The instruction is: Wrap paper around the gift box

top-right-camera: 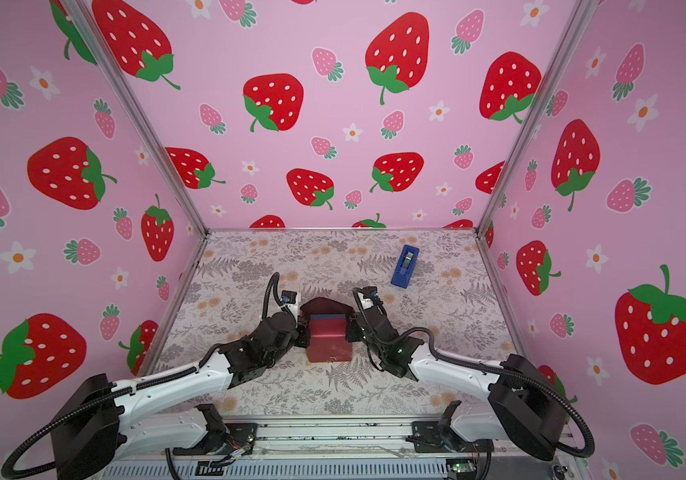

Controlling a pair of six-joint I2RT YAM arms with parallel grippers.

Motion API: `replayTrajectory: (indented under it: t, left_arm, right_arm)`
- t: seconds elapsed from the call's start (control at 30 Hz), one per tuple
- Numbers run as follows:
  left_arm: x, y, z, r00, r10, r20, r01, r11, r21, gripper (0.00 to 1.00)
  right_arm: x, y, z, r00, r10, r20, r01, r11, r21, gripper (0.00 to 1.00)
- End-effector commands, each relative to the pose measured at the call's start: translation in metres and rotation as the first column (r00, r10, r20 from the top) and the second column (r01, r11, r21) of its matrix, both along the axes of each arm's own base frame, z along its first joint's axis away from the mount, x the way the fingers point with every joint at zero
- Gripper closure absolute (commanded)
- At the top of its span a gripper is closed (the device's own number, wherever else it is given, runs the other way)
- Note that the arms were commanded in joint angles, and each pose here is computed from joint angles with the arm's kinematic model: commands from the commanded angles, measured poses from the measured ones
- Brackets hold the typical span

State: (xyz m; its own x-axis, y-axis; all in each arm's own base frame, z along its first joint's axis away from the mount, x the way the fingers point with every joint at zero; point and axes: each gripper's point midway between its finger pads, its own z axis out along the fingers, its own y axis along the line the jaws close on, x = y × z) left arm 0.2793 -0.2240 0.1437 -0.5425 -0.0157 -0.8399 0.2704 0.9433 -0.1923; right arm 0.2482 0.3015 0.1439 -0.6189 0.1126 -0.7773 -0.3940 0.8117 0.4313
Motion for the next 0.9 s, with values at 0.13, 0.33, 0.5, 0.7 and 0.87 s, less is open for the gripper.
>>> replayTrajectory:
  t: [0.13, 0.33, 0.5, 0.7, 0.87]
  left_arm:
    - [-0.006, -0.017, -0.001, 0.998, -0.046, -0.044, 0.048, 0.998, 0.047, 0.97]
    - [0.007, -0.025, 0.022, 0.999, -0.042, -0.002, 0.042, 0.995, 0.088, 1.00]
    - [0.021, -0.032, 0.042, 0.998, -0.039, 0.044, 0.033, 0.991, 0.128, 1.00]
    - [0.034, -0.040, 0.042, 0.998, -0.037, 0.053, 0.028, 0.987, 0.160, 1.00]
    - [0.038, -0.041, 0.024, 1.000, -0.027, 0.013, 0.024, 0.985, 0.173, 1.00]
  right_arm:
    - [-0.013, 0.009, -0.019, 0.997, 0.035, -0.066, -0.042, 0.995, -0.095, 1.00]
    - [0.001, 0.011, 0.006, 1.000, 0.004, -0.002, -0.004, 0.993, -0.120, 1.00]
    - [0.015, 0.013, 0.033, 0.997, -0.021, 0.076, 0.032, 0.987, -0.157, 1.00]
    - [0.026, 0.014, 0.040, 0.992, -0.042, 0.120, 0.066, 0.978, -0.197, 1.00]
    - [0.027, 0.012, 0.026, 0.993, -0.050, 0.110, 0.074, 0.972, -0.224, 1.00]
